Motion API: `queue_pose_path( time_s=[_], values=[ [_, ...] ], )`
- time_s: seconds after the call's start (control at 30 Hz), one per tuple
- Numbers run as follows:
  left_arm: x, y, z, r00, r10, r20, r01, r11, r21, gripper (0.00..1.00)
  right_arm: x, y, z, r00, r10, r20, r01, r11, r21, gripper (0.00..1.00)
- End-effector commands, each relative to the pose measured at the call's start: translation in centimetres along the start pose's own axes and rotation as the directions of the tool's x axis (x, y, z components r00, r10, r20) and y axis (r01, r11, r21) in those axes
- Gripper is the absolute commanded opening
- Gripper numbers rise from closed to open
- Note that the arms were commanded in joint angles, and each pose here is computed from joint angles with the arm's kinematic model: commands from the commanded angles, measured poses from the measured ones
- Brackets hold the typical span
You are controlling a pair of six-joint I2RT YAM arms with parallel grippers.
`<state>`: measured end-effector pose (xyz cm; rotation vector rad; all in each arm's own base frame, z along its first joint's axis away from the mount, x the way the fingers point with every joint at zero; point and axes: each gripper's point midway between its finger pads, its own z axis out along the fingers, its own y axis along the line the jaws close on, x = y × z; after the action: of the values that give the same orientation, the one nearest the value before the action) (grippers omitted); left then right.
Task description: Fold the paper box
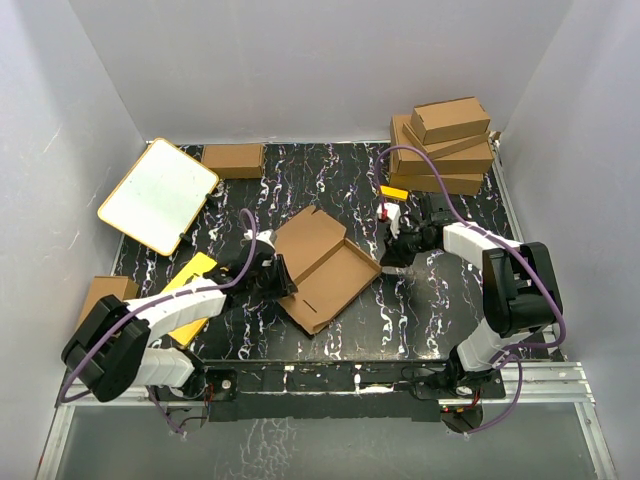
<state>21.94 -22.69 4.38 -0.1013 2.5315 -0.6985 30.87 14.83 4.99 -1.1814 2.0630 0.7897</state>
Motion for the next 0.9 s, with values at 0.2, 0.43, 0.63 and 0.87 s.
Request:
queue_pose_path(
  time_s=[0.2,0.43,0.63,0.87],
  values=[
    [-2.2,-1.9,0.7,0.997,0.069,0.021,-0.070,0.997,0.015,0.23,-1.6,4.1,0.2,0.978,-0.199,0.059,0.207,0.957,-0.205,0.12],
    [-2.7,-2.2,1.2,0.994,0.105,0.010,-0.105,0.994,0.000,0.24,-1.0,4.3,0.1,0.974,-0.225,0.028,0.225,0.948,-0.226,0.12],
    [-3.1,-1.9,0.6,0.992,0.126,0.027,-0.125,0.992,-0.016,0.27,-1.7,3.8,-0.6,0.967,-0.253,0.022,0.253,0.951,-0.180,0.18],
    [-3.1,-2.0,-1.3,0.992,0.107,0.065,-0.107,0.994,0.004,0.31,-2.3,3.3,-1.6,0.967,-0.255,0.031,0.257,0.957,-0.137,0.24]
  ],
)
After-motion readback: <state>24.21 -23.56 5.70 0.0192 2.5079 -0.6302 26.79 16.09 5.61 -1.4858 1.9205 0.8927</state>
